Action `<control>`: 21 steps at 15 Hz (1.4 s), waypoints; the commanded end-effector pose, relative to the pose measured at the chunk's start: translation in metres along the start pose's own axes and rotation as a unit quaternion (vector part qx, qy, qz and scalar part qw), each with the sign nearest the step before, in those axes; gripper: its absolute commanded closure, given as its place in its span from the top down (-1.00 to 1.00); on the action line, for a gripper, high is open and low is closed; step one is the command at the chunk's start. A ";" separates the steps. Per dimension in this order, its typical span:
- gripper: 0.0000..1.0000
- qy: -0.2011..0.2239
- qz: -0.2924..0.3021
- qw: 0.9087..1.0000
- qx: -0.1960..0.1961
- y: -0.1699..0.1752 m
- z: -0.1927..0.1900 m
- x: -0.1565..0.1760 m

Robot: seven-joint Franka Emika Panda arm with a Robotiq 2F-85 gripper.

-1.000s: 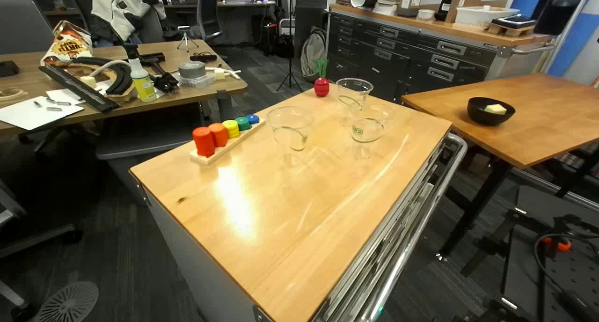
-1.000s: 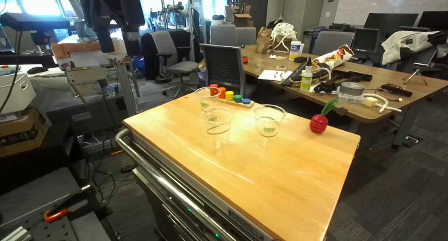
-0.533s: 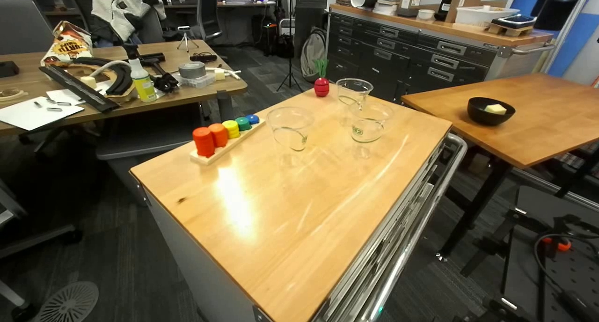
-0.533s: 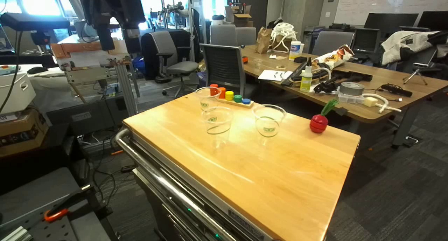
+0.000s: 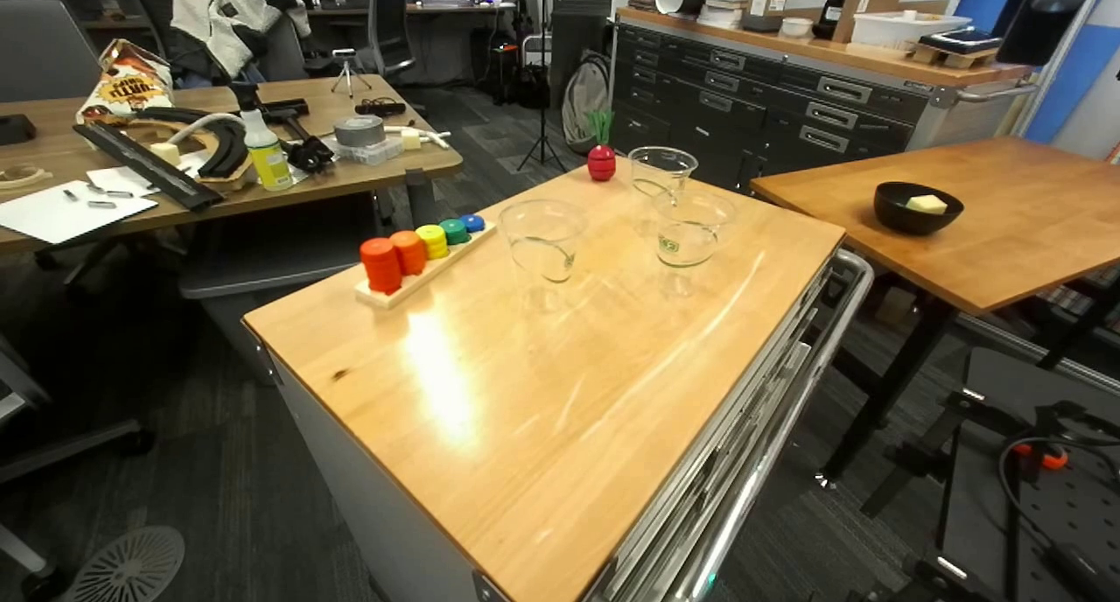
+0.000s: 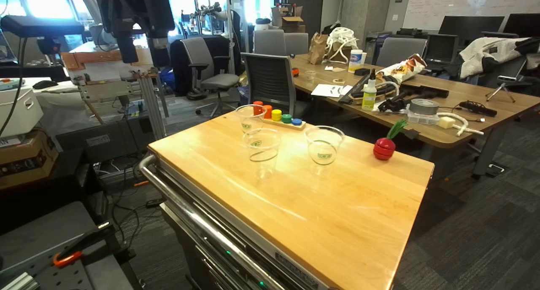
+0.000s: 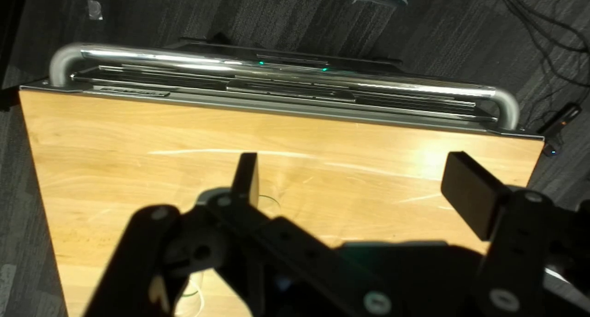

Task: Stack the cups

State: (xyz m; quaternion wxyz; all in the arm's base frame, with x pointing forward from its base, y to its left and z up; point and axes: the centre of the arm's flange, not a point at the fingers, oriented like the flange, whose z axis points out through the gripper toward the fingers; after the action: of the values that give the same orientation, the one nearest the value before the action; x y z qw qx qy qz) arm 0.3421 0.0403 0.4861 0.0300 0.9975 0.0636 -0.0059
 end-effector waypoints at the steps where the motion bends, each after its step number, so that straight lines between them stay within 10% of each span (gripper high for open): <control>1: 1.00 0.000 0.015 1.000 0.004 0.004 0.000 0.015; 21: 1.00 0.036 0.253 0.966 0.029 0.154 0.105 0.231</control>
State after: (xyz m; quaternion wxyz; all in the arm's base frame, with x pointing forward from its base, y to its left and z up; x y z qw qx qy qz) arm 0.5518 -0.0736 0.3884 0.0075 0.9876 -0.1547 0.0247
